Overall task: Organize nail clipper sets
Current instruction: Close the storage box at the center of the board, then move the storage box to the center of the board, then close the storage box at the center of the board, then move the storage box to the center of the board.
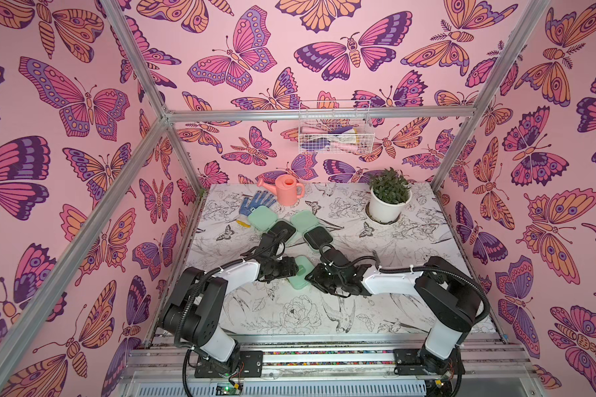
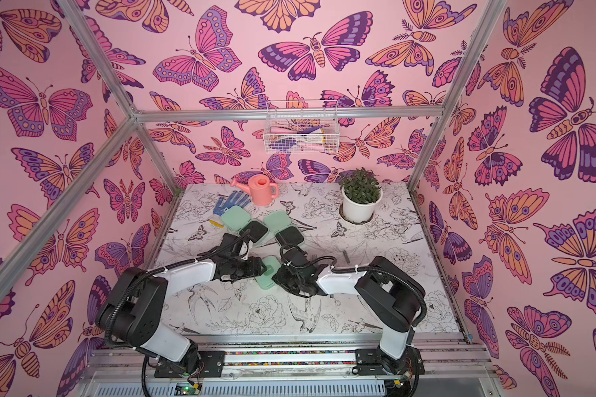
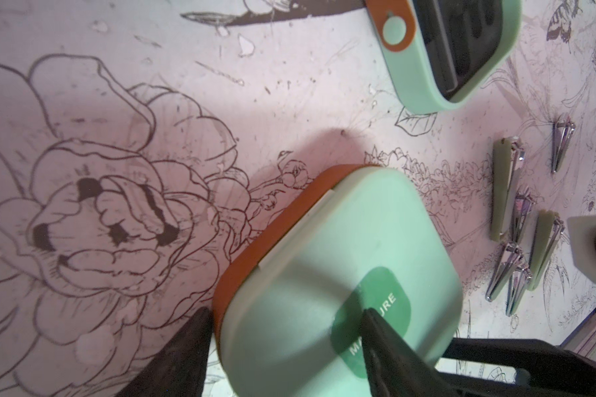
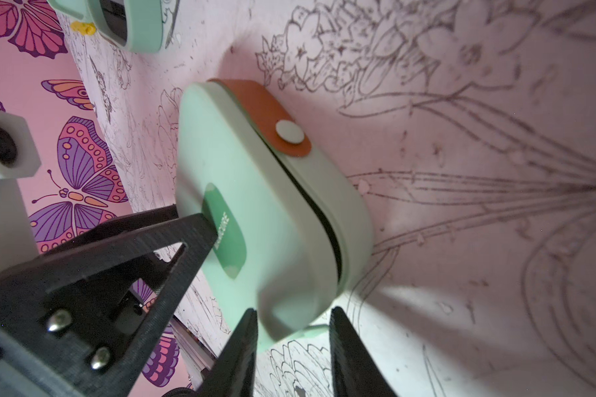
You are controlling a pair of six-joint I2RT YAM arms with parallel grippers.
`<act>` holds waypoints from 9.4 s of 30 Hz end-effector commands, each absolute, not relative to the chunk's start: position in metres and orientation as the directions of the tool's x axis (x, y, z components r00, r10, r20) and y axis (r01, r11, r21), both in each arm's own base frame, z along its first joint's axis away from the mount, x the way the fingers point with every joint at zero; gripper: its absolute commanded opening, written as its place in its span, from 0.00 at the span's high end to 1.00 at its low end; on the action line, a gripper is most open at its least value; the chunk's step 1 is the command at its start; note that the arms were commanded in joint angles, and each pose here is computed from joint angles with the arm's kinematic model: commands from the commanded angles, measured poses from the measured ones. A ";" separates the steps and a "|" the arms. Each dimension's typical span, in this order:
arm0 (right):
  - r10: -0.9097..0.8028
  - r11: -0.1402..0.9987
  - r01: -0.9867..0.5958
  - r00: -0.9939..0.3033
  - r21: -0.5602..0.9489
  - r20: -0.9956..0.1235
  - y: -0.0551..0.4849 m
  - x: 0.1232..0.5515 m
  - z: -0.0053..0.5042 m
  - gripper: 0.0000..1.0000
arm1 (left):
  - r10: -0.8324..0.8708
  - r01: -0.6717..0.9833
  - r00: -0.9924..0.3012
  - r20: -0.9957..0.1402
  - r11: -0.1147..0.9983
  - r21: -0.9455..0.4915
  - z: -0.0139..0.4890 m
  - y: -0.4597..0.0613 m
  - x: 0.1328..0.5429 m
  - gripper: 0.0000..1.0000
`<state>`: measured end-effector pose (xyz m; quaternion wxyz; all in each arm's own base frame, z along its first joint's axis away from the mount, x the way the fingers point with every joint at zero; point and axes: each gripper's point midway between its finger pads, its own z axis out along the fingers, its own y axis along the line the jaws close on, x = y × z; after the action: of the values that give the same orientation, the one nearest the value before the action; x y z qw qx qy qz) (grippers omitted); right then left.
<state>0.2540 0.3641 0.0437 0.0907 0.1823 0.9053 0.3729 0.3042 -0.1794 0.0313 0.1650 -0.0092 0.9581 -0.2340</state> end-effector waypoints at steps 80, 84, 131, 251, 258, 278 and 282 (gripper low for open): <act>0.329 0.649 0.213 -0.944 0.730 -0.018 0.383 0.294 0.040 0.64 | -0.141 -0.102 -0.986 -0.093 0.937 -0.334 -0.027 -0.151 0.250 0.31; 0.330 0.653 0.212 -0.944 0.727 -0.020 0.384 0.296 0.039 0.65 | -0.140 -0.102 -0.986 -0.092 0.937 -0.334 -0.027 -0.151 0.250 0.31; 0.502 0.671 0.352 -0.863 0.652 -0.052 0.346 0.283 -0.035 0.75 | -0.135 -0.109 -0.989 -0.056 0.936 -0.334 -0.038 -0.150 0.242 0.31; 0.119 0.813 0.058 -0.991 0.580 -0.067 0.378 0.285 -0.008 0.60 | -0.201 -0.090 -0.864 -0.462 0.964 -0.250 0.160 -0.105 0.309 0.07; 0.137 0.785 0.084 -0.990 0.613 -0.039 0.425 0.278 -0.005 0.63 | -0.282 -0.162 -0.861 -0.423 0.941 -0.297 0.170 -0.095 0.290 0.08; 0.088 0.840 -0.095 -0.948 0.534 -0.306 0.339 0.318 0.110 0.56 | -0.359 -0.268 -0.896 -0.263 0.907 -0.325 0.128 -0.128 0.367 0.40; 0.098 0.874 -0.088 -0.931 0.478 -0.352 0.279 0.308 0.126 0.60 | -0.435 -0.387 -0.883 -0.175 0.888 -0.250 0.094 -0.130 0.395 0.73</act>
<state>0.3255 0.3197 0.1371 0.1848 0.0304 0.9303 0.3153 0.3903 -0.1339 0.1163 0.1559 -0.1669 0.9650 -0.1290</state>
